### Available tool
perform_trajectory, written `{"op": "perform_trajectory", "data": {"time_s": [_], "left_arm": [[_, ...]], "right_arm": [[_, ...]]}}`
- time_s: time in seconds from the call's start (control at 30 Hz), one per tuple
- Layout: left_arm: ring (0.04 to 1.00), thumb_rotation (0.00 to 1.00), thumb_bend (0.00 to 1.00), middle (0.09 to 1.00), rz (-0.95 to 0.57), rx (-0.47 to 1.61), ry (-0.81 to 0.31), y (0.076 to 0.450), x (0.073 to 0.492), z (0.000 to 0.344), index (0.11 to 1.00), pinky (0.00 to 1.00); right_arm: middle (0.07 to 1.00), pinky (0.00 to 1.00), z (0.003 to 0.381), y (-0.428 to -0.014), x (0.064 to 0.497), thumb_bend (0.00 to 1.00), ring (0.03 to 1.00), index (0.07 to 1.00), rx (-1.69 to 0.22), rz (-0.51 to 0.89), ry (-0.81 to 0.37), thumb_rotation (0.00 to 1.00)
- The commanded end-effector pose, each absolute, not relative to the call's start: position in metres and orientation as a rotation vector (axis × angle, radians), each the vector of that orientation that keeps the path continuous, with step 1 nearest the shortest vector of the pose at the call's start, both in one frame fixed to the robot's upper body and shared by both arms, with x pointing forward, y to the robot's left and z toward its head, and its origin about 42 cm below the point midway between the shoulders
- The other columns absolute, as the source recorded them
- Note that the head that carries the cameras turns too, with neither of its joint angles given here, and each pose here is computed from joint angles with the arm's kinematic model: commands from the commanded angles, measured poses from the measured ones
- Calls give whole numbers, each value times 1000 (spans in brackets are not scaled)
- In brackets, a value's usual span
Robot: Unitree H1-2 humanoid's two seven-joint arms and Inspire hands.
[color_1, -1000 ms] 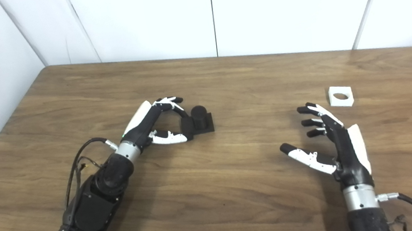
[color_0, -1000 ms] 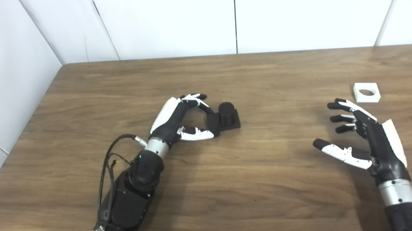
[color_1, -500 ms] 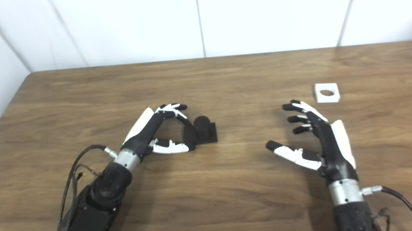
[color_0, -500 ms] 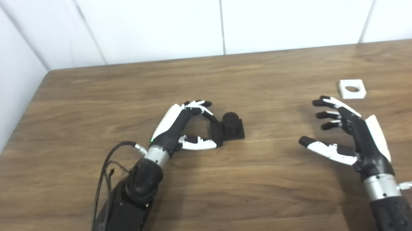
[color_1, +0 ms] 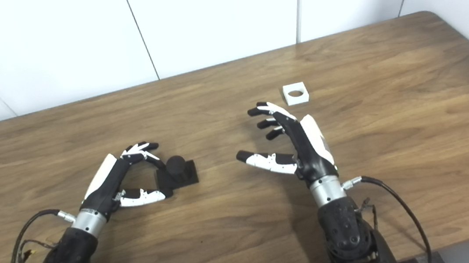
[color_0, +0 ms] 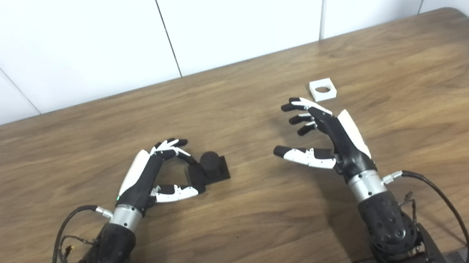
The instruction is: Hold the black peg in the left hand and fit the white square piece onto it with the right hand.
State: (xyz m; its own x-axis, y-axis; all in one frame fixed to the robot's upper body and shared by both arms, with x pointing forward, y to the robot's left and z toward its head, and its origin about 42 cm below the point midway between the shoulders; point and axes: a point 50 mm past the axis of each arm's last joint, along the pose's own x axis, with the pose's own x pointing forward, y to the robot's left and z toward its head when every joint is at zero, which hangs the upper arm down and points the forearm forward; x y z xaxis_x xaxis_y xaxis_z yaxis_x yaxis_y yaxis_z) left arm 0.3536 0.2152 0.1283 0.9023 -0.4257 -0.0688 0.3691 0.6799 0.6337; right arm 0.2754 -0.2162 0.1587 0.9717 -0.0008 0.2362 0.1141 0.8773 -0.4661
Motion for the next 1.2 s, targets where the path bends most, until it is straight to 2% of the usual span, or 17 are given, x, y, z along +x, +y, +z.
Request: {"op": "perform_trajectory", "data": {"time_s": [0.0, 0.13, 0.3, 0.47, 0.6, 0.73, 0.87, 1.03, 1.17], "left_arm": [[987, 75, 518, 894, -528, 688, 23, 212, 341, 109, 486, 1000], [971, 77, 519, 887, -534, 705, 10, 209, 340, 105, 485, 1000], [968, 79, 519, 882, -535, 706, 11, 209, 339, 102, 486, 1000], [971, 78, 518, 884, -534, 703, 24, 209, 340, 104, 486, 1000], [972, 77, 518, 886, -537, 696, 20, 209, 340, 104, 486, 1000], [968, 77, 518, 886, -536, 698, 18, 209, 340, 103, 486, 1000], [970, 77, 518, 888, -536, 699, 21, 210, 341, 103, 486, 1000], [969, 77, 517, 888, -537, 688, 25, 211, 342, 101, 486, 1000], [970, 79, 517, 887, -537, 700, 19, 211, 342, 100, 486, 1000]], "right_arm": [[872, 559, 181, -224, 282, 675, 722, 751, -498, -89, -318, 412], [871, 599, 189, -240, 284, 702, 734, 751, -520, -116, -323, 444], [836, 590, 208, -264, 299, 692, 706, 729, -639, -145, -383, 382], [817, 608, 232, -289, 318, 698, 736, 728, -753, -161, -410, 341], [820, 668, 250, -308, 338, 693, 788, 733, -867, -170, -410, 324], [838, 712, 265, -325, 358, 704, 839, 741, -948, -181, -373, 338], [863, 691, 275, -334, 375, 716, 851, 745, -989, -169, -326, 325], [905, 658, 283, -343, 399, 730, 875, 763, -1099, -113, -237, 344], [930, 696, 289, -349, 416, 743, 899, 784, -1201, -40, -173, 359]]}}
